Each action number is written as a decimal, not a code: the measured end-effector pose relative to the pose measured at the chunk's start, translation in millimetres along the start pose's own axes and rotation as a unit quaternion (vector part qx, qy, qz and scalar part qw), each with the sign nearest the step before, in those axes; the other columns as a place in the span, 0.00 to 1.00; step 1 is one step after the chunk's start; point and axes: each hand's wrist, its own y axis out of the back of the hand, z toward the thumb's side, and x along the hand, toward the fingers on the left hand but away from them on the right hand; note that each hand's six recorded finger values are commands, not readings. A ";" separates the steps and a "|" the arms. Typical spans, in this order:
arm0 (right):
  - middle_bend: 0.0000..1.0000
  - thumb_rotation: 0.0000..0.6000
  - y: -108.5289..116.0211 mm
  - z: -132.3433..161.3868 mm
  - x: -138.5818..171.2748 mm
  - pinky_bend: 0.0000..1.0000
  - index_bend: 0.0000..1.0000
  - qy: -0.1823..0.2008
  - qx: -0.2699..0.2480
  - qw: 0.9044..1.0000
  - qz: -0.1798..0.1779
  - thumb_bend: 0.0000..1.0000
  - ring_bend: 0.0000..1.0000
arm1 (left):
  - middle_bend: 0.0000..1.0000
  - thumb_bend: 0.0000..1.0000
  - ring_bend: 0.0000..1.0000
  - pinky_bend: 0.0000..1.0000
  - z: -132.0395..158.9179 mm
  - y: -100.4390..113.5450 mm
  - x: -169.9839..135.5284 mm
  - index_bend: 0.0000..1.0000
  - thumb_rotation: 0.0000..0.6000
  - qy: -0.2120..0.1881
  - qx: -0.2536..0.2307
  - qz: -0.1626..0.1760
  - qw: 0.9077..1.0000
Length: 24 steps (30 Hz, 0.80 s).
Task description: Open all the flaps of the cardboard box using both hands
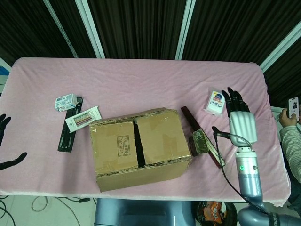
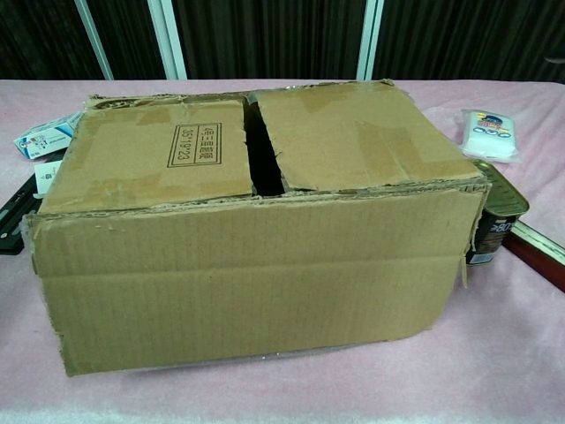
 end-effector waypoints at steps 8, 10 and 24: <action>0.00 1.00 -1.8 -50.9 57.4 0.22 0.00 -0.013 0.035 0.999 0.033 0.18 0.00 | 0.00 0.12 0.02 0.10 9.4 -6.6 4.1 0.00 1.00 -0.013 0.019 -0.026 0.999; 0.00 1.00 -1.3 -61.9 71.5 0.21 0.00 -0.013 0.049 0.998 0.035 0.18 0.00 | 0.00 0.12 0.02 0.10 13.8 -8.7 6.8 0.00 1.00 -0.020 0.023 -0.036 0.999; 0.00 1.00 -12.4 -100.4 101.5 0.21 0.00 -0.008 0.070 0.997 0.019 0.18 0.00 | 0.11 0.50 0.12 0.26 107.0 -14.6 67.2 0.03 1.00 -0.178 0.073 -0.129 0.973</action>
